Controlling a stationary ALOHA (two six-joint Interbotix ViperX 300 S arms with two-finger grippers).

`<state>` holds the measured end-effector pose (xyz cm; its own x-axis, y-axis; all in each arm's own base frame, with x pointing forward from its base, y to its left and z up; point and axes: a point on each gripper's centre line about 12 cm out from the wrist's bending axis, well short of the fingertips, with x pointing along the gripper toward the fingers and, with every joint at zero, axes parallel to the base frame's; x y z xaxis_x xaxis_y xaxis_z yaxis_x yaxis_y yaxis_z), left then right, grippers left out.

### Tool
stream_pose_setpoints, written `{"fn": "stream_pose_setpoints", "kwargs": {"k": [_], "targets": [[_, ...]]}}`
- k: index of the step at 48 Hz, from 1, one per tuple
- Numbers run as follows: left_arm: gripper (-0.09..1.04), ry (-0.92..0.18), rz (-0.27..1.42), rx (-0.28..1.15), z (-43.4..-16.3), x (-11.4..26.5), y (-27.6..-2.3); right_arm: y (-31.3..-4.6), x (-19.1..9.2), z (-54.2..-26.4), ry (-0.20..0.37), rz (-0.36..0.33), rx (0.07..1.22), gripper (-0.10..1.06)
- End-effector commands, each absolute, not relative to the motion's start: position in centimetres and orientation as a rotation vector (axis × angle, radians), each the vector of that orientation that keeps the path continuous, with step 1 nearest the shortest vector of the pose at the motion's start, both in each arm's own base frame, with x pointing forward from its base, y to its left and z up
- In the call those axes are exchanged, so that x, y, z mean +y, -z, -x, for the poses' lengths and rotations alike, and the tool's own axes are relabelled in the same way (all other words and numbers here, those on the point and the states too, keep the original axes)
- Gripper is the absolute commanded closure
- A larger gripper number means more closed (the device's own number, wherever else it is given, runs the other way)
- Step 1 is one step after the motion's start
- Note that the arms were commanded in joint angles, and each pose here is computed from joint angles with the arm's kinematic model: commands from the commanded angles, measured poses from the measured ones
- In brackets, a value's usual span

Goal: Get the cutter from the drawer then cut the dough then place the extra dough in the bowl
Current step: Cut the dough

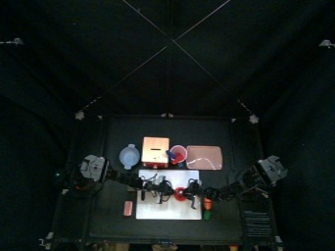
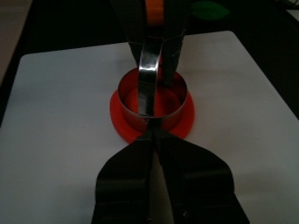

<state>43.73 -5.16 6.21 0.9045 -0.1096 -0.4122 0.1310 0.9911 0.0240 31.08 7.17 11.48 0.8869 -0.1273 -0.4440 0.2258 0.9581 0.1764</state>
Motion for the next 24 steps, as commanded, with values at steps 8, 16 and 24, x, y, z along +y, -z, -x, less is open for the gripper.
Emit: {"fn": "stream_pose_setpoints", "kwargs": {"k": [8,16,24], "targets": [[0.41,0.125,-0.048,0.388,-44.4,-5.3,-7.3,-14.4,6.8,-32.0,0.174,-0.247,0.346,0.50],[0.41,0.125,-0.048,0.386,-44.5,-5.3,-7.3,-14.9,6.5,-32.1,0.175,-0.243,0.325,0.50],[0.41,0.124,-0.048,0.388,-44.4,-5.2,-7.3,-15.6,6.1,-32.3,0.187,-0.234,0.277,0.50]]}}
